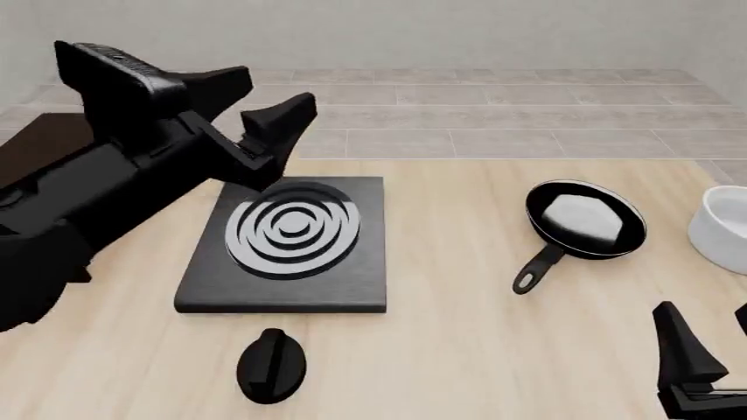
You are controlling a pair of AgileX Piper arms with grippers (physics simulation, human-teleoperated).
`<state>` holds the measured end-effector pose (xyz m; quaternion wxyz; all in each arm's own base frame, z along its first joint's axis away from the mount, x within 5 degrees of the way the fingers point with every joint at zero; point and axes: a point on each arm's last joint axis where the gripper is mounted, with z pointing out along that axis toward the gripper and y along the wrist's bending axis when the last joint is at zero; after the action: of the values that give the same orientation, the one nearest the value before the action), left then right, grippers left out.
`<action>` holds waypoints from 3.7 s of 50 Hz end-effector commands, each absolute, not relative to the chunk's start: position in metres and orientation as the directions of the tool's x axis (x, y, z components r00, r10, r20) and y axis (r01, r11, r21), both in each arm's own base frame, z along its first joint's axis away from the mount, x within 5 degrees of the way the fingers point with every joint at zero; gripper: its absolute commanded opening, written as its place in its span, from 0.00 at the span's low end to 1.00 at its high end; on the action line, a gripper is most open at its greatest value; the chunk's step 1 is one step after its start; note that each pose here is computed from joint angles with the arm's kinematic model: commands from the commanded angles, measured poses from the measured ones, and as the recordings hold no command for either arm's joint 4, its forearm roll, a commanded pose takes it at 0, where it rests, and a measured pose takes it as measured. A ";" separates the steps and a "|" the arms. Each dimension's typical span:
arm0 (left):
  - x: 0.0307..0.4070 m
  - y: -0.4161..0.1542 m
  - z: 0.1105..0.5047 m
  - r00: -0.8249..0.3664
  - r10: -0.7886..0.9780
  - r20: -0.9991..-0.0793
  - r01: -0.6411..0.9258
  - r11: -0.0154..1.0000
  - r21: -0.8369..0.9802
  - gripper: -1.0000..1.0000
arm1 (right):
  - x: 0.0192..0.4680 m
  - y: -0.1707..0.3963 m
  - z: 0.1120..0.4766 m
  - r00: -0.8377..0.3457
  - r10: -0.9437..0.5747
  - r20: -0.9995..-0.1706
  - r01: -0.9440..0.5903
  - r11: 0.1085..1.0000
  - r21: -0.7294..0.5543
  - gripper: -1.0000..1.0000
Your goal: Put the frying pan on top of the cabinet.
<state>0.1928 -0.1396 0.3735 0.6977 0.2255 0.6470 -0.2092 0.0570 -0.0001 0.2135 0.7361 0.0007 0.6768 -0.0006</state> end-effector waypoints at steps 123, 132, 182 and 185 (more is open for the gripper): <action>0.318 -0.367 0.221 -0.213 0.253 -0.944 0.757 0.653 0.005 1.00 | 0.058 -0.001 0.214 0.091 0.014 -0.996 0.008 1.000 0.015 1.00; 0.320 -0.372 0.212 -0.222 0.260 -0.940 0.759 0.651 0.001 1.00 | 0.058 -0.001 0.214 0.090 0.017 -0.996 0.009 1.000 0.018 1.00; 0.297 -0.405 0.205 -0.235 0.269 -0.934 0.800 0.600 -0.028 1.00 | 0.058 -0.001 0.214 0.088 0.020 -0.996 0.010 1.000 0.021 1.00; 0.294 -0.408 0.206 -0.231 0.271 -0.934 0.805 0.593 -0.027 1.00 | 0.058 -0.001 0.214 0.088 0.021 -0.996 0.010 1.000 0.022 1.00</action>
<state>0.3008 -0.4014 0.2050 0.5044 0.3586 0.7409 -0.2607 0.0577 -0.0007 0.2140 0.7376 0.0106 0.6751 0.0031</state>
